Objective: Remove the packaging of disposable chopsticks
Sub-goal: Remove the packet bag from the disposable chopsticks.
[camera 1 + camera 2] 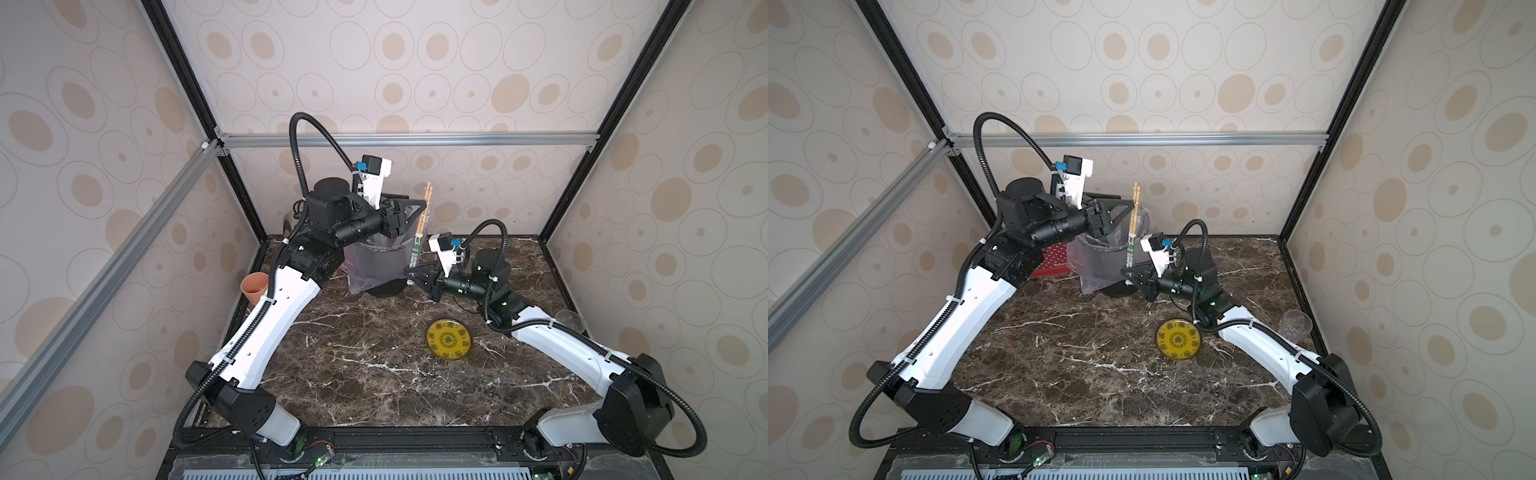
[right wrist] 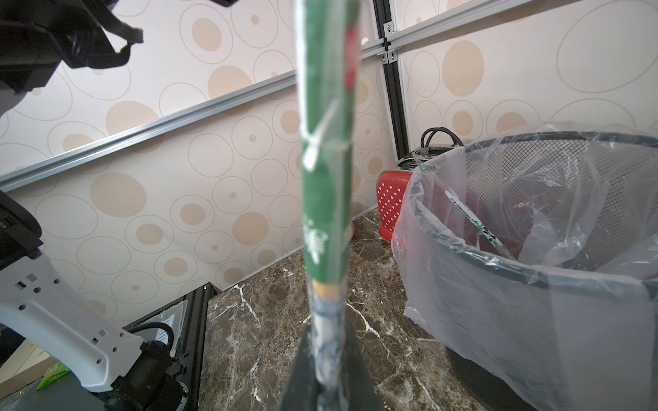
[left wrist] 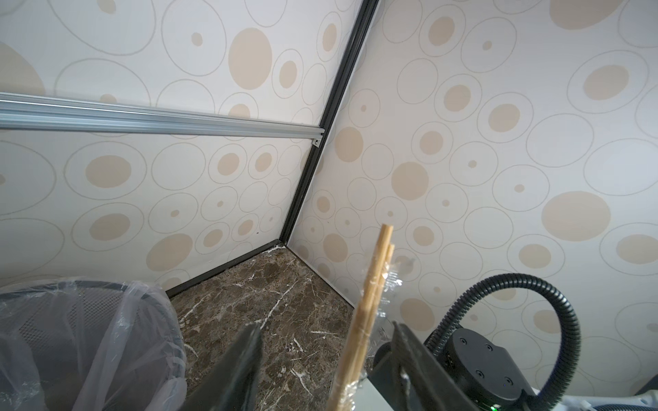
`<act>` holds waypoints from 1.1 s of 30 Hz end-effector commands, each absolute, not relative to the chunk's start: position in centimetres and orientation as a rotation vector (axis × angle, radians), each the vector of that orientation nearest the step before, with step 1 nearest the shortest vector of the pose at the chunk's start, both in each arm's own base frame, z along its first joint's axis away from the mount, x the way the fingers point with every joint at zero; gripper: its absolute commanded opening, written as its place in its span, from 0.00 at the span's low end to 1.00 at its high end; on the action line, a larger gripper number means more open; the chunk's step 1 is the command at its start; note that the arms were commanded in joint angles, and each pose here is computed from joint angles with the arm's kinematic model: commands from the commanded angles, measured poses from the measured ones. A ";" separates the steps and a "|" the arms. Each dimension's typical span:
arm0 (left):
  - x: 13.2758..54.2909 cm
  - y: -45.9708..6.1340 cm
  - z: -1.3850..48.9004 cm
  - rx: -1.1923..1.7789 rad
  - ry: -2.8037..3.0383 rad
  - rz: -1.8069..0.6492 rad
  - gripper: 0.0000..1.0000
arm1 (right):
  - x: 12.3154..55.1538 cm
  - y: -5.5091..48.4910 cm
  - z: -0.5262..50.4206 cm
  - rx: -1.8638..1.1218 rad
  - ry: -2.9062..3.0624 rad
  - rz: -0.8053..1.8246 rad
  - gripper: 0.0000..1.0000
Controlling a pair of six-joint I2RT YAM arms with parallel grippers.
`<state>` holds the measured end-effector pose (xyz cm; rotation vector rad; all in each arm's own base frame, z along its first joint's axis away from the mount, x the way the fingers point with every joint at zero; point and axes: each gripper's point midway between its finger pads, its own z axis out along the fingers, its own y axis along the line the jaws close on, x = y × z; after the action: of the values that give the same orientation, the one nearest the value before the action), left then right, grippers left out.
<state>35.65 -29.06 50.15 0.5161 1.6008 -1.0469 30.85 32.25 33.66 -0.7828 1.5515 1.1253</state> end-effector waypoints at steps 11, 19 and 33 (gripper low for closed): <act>36.0 -30.4 50.8 0.550 1.561 -1.145 0.19 | 31.0 33.1 33.1 -0.812 1.543 1.137 0.00; 35.4 -31.1 47.3 0.559 1.629 -1.188 0.00 | 31.6 33.2 35.2 -0.810 1.489 1.105 0.00; 33.2 -31.8 39.3 0.517 1.784 -1.260 0.08 | 32.5 33.3 41.2 -0.800 1.344 1.052 0.00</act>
<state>35.96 -28.76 46.54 0.4670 1.5050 -1.0816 31.22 34.11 31.35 -0.8574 1.6671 1.1468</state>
